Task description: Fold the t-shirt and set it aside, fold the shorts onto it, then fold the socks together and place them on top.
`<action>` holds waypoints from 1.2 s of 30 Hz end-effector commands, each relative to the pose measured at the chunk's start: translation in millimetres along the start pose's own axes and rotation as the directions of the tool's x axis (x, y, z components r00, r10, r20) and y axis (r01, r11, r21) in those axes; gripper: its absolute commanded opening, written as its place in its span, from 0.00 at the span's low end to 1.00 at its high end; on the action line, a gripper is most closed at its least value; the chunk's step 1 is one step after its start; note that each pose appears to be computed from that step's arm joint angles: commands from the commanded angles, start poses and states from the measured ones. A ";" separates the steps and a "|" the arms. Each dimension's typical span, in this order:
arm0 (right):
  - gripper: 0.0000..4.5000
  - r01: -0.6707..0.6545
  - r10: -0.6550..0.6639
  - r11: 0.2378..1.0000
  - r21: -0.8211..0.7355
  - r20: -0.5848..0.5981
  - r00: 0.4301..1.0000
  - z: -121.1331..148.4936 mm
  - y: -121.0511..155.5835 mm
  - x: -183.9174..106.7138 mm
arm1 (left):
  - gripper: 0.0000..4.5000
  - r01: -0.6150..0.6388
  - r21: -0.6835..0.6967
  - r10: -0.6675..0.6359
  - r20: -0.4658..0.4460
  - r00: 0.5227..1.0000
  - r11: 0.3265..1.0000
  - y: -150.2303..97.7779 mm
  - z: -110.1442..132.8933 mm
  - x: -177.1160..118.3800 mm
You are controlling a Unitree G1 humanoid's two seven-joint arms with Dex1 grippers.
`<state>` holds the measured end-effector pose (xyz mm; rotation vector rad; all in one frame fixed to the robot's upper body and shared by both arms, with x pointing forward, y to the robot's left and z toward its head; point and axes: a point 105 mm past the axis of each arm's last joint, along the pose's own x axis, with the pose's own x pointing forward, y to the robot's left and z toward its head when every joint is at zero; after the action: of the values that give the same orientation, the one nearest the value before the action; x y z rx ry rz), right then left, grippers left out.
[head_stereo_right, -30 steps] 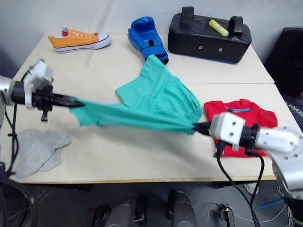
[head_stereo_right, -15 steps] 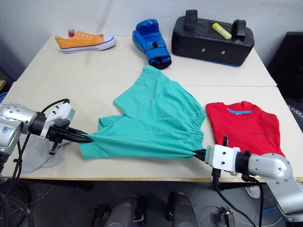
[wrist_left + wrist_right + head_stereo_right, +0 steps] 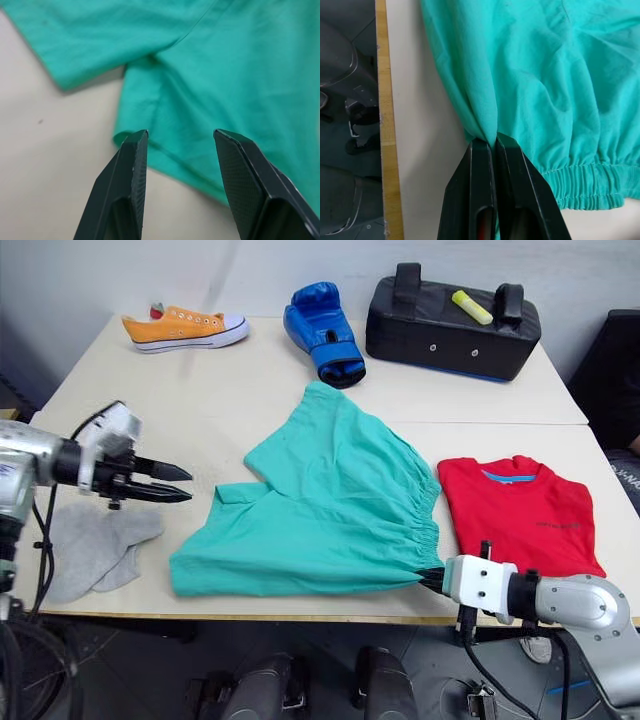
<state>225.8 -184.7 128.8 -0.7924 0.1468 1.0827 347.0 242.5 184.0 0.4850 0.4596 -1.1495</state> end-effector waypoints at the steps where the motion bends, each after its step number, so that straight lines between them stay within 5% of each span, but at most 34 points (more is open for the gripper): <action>1: 0.00 0.018 -0.018 1.000 -0.020 0.020 1.000 9.3 -2.4 -1.2 | 0.49 -0.067 0.068 0.065 0.021 0.998 0.995 15.4 5.3 10.2; 6: 0.00 0.022 -0.021 1.000 -0.021 0.021 1.000 11.2 -2.2 -0.2 | 0.49 -0.091 0.088 0.084 0.087 0.993 0.992 24.8 15.2 23.4; 9: 0.00 0.043 -0.042 0.999 -0.020 0.029 0.999 15.4 -5.7 -1.3 | 0.49 -0.048 0.113 0.034 0.123 0.992 0.992 19.8 29.1 6.1; 12: 0.00 0.051 -0.051 0.999 -0.006 0.042 0.998 19.6 -6.2 -1.5 | 0.67 0.024 0.180 -0.043 0.101 0.994 0.983 2.6 38.4 -16.9; 16: 0.00 0.054 -0.054 0.998 0.011 0.048 0.997 22.0 -6.3 -1.1 | 0.96 0.189 0.199 -0.202 0.043 0.979 0.962 -51.7 45.3 -31.1; 21: 0.29 0.036 -0.038 0.999 0.030 0.067 0.997 25.6 -7.0 0.9 | 1.00 0.226 0.212 -0.218 -0.061 0.974 0.951 -109.5 16.5 -15.1; 30: 0.99 0.003 -0.006 1.000 0.029 0.088 0.996 28.9 -11.1 6.2 | 1.00 -0.013 0.357 0.017 -0.009 1.000 0.934 -128.0 -12.6 17.1; 36: 0.99 -0.044 0.044 0.999 -0.004 0.058 0.997 26.4 -6.3 3.4 | 1.00 -0.008 0.400 0.043 -0.078 0.996 0.916 -124.8 -36.8 16.9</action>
<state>227.8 -165.1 146.2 -0.7300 0.1174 1.1370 233.5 207.5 131.0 0.8572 0.2868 -1.1984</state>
